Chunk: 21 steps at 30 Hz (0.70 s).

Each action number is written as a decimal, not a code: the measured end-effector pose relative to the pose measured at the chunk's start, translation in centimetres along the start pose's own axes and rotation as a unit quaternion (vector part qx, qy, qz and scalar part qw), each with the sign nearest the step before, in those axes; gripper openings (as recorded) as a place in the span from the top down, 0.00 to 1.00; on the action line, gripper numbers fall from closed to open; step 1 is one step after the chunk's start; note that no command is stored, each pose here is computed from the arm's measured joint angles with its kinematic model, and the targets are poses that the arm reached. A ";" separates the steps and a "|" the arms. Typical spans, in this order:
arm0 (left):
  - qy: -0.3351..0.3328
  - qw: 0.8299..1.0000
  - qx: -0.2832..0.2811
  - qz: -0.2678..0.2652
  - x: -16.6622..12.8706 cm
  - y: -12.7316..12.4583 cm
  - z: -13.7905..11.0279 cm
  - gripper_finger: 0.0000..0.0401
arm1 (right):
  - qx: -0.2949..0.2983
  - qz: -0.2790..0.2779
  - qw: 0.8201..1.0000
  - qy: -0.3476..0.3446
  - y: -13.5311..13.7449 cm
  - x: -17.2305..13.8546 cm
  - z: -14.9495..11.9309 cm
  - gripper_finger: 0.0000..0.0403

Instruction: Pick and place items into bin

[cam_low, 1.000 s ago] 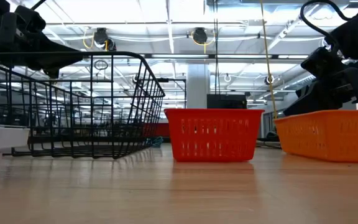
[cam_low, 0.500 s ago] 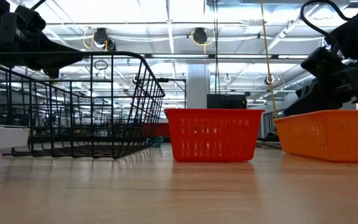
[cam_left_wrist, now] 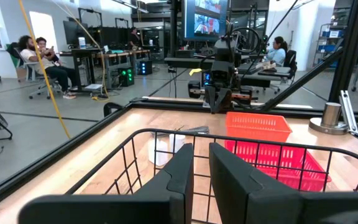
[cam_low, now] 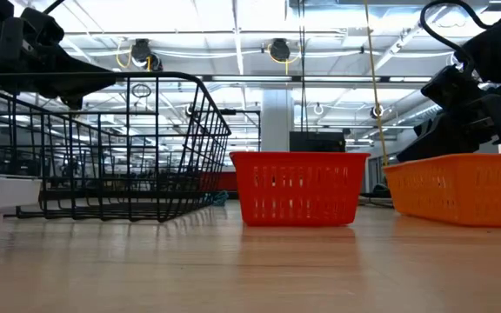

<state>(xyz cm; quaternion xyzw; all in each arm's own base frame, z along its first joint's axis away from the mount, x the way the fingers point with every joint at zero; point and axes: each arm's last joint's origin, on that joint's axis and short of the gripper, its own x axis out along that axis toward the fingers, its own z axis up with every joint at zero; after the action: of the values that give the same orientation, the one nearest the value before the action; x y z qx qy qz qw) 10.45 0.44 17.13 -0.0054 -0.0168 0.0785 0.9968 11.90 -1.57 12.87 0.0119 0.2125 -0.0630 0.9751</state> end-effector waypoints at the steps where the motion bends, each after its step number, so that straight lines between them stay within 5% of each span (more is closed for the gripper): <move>1: 0.000 1.000 0.000 0.000 0.0 0.0 0.0 0.86 | 0.000 0.000 1.000 0.000 0.0 0.0 0.0 1.00; 14: 0.000 1.000 0.000 0.000 0.0 0.0 0.0 0.86 | 0.003 0.000 1.000 -0.015 0.0 0.0 0.3 1.00; 19: -0.005 1.000 -0.001 0.000 0.0 0.0 0.1 0.86 | 0.195 0.060 0.976 -0.072 0.4 -0.1 1.6 1.00; 21: -0.014 0.999 -0.032 -0.004 0.0 0.0 0.3 0.86 | 0.223 0.067 0.966 -0.110 0.3 -0.3 2.4 1.00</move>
<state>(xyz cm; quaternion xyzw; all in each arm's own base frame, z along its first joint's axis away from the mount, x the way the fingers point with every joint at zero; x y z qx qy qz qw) 10.44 0.42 17.41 -0.0361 -0.0337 0.0744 0.9960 12.65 -1.32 15.13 0.2365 0.0832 -0.0442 0.9671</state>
